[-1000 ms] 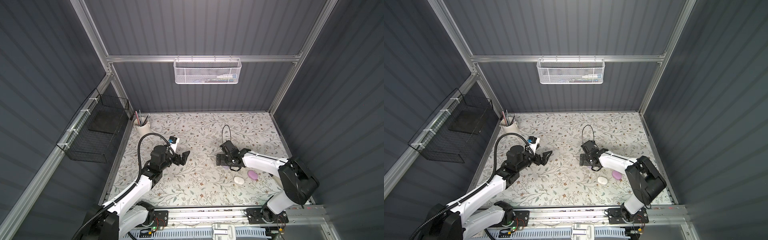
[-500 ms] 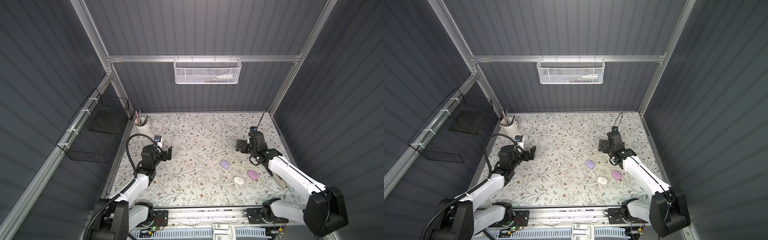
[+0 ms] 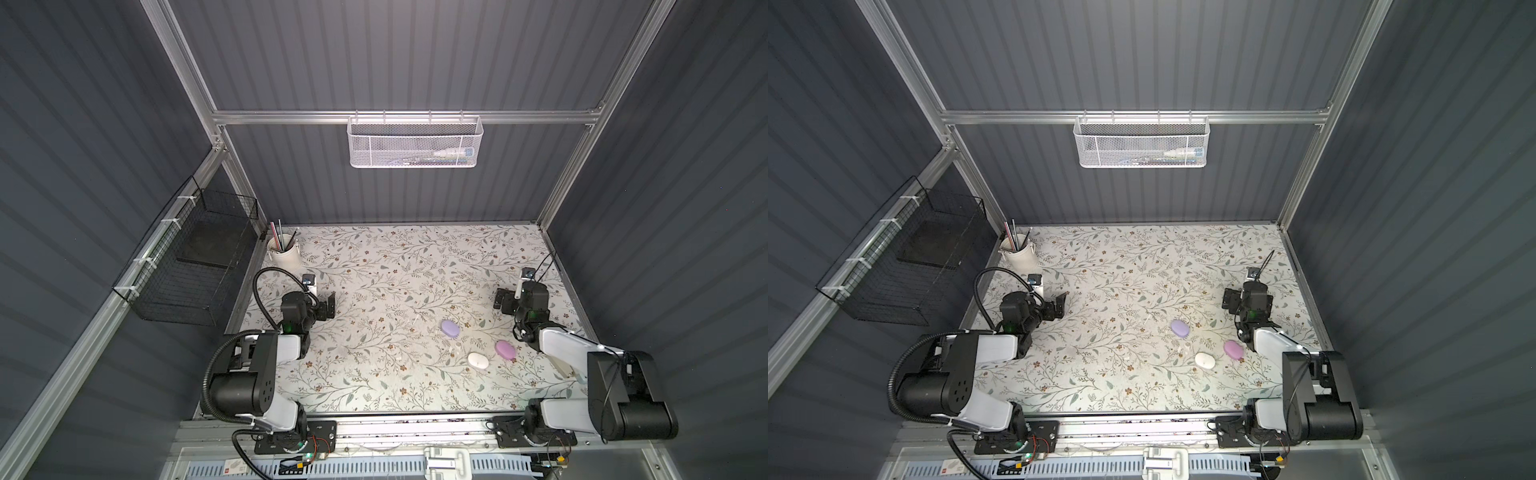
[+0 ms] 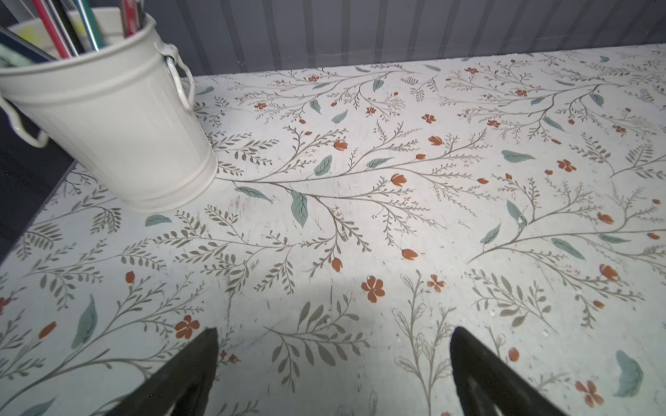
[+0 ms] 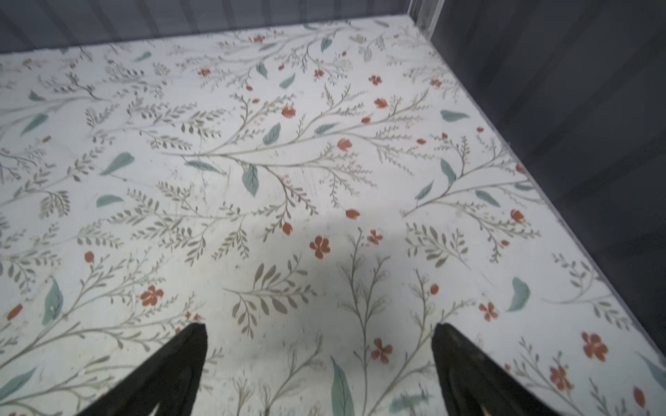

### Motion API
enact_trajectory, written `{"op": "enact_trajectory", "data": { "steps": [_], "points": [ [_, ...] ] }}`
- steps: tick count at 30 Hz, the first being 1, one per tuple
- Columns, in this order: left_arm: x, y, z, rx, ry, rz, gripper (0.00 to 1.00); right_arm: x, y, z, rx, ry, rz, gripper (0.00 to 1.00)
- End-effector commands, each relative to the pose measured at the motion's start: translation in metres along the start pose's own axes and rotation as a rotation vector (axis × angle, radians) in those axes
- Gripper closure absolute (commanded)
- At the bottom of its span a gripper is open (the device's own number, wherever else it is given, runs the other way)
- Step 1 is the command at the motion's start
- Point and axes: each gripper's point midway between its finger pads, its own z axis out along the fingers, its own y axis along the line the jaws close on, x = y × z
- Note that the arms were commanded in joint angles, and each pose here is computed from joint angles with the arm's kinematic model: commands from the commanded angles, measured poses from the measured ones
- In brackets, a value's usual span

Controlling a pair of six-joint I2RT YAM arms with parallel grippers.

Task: Insert wireless bluetooth earbuds into charging case
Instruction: Reset both arms

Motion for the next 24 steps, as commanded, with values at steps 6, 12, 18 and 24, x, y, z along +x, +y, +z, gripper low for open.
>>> {"op": "enact_trajectory", "data": {
  "steps": [6, 12, 18, 24],
  "points": [
    [0.0, 0.003, 0.016, -0.006, -0.066, 0.001, 0.0, -0.027, 0.003, -0.001, -0.073, -0.2, 0.021, 0.01],
    [0.002, 0.007, 0.016, -0.023, -0.058, -0.012, 0.0, -0.023, 0.006, -0.002, -0.101, -0.21, 0.015, 0.01],
    [0.003, 0.01, 0.018, -0.034, -0.051, -0.023, 0.0, -0.023, 0.006, -0.002, -0.098, -0.214, 0.015, 0.01],
    [0.003, 0.012, 0.019, -0.042, -0.049, -0.028, 0.0, -0.024, 0.005, -0.003, -0.095, -0.221, 0.015, 0.01]
  ]
}}
